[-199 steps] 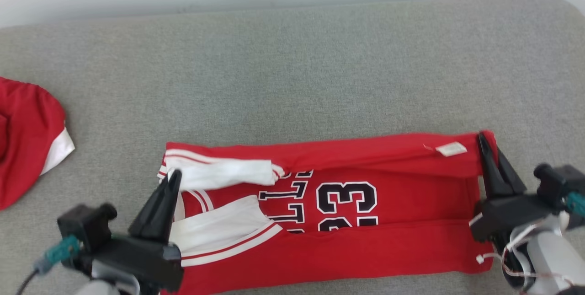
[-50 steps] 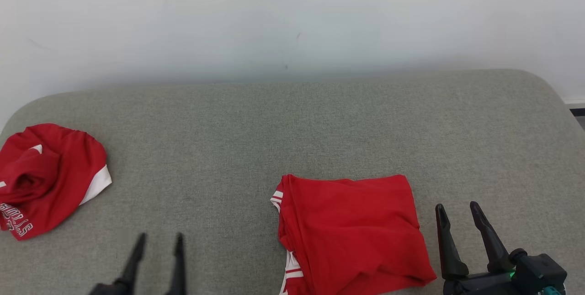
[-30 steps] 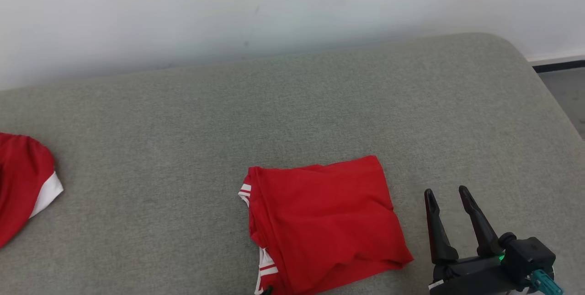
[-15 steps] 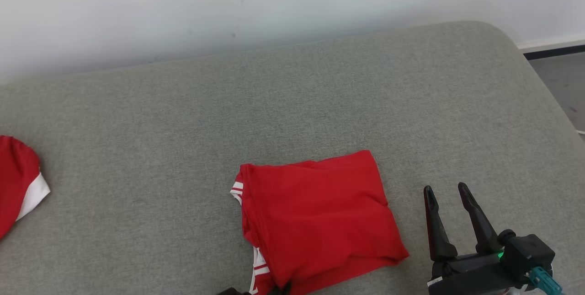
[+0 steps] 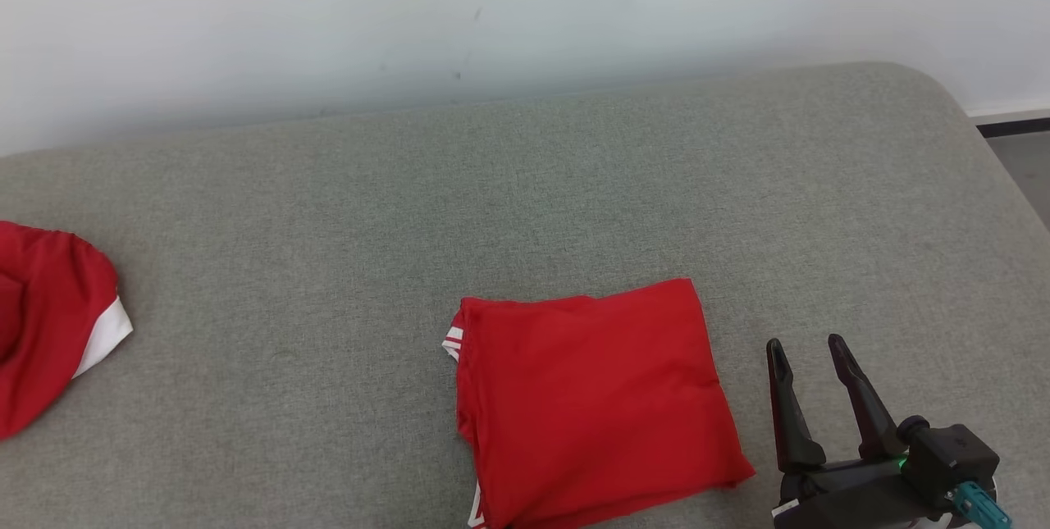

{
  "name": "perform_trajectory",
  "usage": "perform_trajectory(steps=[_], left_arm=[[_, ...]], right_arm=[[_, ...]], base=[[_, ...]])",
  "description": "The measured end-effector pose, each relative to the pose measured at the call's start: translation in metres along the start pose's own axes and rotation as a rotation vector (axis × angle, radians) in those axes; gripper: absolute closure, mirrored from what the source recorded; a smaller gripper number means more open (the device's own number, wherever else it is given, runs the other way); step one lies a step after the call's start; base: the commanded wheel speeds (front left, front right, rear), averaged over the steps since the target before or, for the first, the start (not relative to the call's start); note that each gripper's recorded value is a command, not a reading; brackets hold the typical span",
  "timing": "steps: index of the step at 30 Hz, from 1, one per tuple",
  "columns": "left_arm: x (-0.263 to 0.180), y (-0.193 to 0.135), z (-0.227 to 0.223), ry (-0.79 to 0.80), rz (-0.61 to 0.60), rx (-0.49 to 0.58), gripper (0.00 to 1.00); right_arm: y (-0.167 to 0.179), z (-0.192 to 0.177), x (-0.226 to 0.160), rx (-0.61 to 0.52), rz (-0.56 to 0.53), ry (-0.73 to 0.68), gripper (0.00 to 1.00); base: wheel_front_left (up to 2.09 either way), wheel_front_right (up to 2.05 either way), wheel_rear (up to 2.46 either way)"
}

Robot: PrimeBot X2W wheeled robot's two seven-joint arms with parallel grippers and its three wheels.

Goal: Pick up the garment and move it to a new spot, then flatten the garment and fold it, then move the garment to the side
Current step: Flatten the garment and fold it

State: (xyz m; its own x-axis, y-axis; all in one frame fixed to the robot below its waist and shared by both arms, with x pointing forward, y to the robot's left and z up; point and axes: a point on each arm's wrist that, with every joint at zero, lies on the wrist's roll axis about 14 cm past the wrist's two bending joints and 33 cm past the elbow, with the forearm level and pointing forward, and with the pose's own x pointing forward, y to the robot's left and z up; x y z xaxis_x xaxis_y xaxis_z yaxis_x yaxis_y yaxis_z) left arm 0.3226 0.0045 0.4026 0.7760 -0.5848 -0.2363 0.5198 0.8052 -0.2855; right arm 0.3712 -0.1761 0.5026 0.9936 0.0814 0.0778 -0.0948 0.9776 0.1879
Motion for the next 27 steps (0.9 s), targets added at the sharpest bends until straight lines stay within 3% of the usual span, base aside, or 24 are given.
perform_trajectory(steps=[1,2,7,13,22,27], left_arm=[[-0.001,0.0,-0.001,0.003,0.0,-0.002,0.76],[-0.001,0.0,-0.001,0.001,0.002,-0.003,0.0],[0.0,0.005,0.021,-0.071,0.026,-0.014,0.0],[-0.01,0.033,0.057,-0.194,0.137,-0.009,0.0],[-0.061,0.109,0.131,-0.428,0.425,0.074,0.0],[-0.092,0.136,0.141,-0.465,0.535,0.116,0.0]], right_arm=[[0.001,-0.001,0.0,0.0,0.002,0.002,0.0],[0.001,-0.001,0.0,0.0,0.003,0.002,0.0],[0.001,-0.002,0.0,-0.004,0.007,0.007,0.0],[0.005,0.001,0.003,-0.005,0.024,-0.002,0.0],[0.02,0.009,0.006,-0.011,0.071,-0.027,0.0],[0.028,0.015,0.003,-0.029,0.098,-0.044,0.0]], base=[[0.0,0.0,0.0],[0.0,0.0,0.0],[0.0,0.0,0.0],[0.0,0.0,0.0],[0.0,0.0,0.0],[0.0,0.0,0.0]])
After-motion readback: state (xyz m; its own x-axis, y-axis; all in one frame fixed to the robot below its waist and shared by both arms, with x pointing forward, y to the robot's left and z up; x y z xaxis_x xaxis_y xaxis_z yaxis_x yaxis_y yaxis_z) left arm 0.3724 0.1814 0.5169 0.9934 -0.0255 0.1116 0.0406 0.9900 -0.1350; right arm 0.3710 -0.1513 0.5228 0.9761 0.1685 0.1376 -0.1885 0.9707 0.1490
